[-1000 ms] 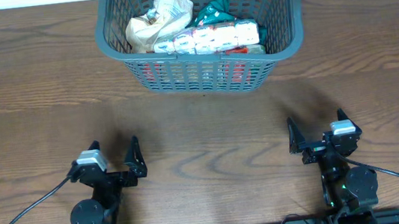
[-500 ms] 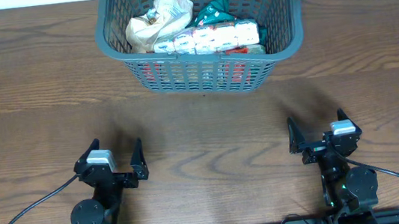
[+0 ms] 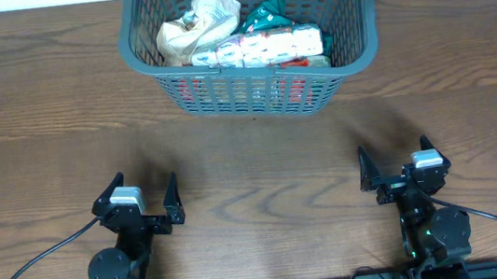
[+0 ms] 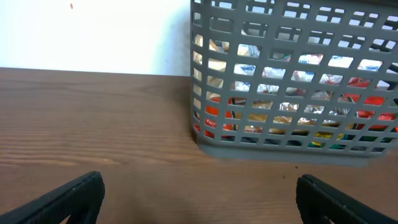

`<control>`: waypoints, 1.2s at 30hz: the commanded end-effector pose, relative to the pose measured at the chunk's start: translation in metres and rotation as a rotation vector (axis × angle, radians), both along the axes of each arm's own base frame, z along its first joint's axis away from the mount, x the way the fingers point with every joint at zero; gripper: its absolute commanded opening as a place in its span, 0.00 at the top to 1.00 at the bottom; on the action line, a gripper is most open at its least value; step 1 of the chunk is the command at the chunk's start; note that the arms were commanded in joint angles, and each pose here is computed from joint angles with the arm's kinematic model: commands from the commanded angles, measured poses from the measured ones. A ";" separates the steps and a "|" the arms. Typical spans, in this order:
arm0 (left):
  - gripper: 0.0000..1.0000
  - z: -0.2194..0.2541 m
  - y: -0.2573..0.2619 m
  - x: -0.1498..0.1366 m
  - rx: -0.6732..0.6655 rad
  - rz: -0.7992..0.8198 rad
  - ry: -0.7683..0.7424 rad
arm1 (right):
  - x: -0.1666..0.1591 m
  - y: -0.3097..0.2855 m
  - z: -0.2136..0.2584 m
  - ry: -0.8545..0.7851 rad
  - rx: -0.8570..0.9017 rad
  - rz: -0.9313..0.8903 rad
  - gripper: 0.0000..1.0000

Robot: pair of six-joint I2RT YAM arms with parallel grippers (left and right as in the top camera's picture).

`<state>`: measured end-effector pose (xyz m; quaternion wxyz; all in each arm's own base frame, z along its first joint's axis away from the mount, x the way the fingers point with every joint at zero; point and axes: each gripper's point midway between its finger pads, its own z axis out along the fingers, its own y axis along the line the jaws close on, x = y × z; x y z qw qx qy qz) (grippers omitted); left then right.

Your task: Pack container

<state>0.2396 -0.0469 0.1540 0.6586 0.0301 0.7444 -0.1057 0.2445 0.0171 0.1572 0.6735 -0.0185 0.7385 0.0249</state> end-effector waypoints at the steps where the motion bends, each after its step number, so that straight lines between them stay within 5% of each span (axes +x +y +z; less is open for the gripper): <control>1: 0.01 -0.015 -0.004 -0.001 0.028 -0.024 0.031 | 0.000 -0.002 -0.001 -0.002 -0.003 -0.005 0.01; 36: 0.01 -0.016 -0.004 -0.001 0.019 -0.024 0.034 | 0.000 -0.002 -0.001 -0.002 -0.003 -0.005 0.01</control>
